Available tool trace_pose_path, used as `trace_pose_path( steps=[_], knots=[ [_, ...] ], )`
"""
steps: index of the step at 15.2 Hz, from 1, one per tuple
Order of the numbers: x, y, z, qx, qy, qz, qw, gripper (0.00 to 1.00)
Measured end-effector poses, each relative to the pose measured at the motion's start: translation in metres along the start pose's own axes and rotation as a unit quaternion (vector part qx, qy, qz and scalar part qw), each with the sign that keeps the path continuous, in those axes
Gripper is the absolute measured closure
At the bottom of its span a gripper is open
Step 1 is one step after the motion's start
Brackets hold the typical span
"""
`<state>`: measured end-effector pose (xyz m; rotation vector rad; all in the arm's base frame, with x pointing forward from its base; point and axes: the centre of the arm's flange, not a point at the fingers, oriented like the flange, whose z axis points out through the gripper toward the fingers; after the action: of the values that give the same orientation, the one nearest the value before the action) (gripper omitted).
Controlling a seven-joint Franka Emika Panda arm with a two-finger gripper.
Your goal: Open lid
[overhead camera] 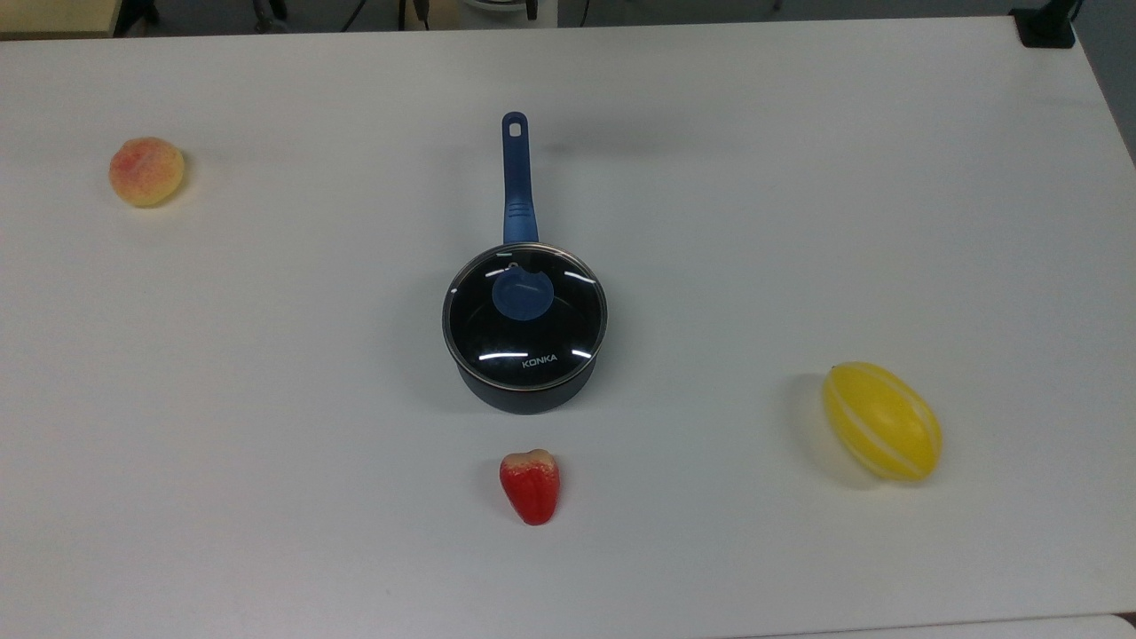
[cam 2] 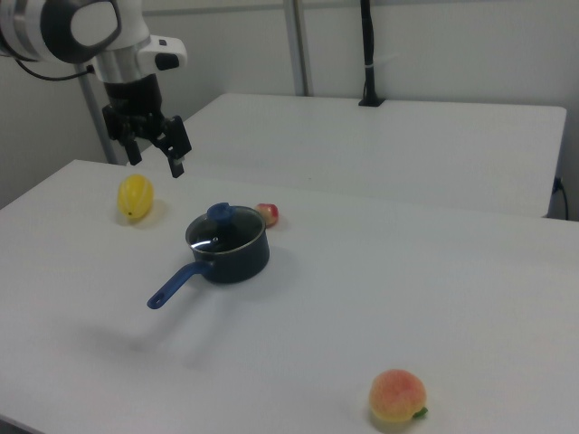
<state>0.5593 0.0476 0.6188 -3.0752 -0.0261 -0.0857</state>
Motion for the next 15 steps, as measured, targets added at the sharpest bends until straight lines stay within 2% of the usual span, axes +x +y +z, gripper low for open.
trace_pose_path(
  steps=[6,9,15],
  knots=[
    [0.041,0.002,0.031,0.002,0.062,0.003,0.9981,0.00],
    [0.061,0.003,0.054,-0.010,0.085,-0.001,0.9963,0.00],
    [0.091,-0.012,0.109,-0.012,0.103,0.032,0.9941,0.00]
  ],
)
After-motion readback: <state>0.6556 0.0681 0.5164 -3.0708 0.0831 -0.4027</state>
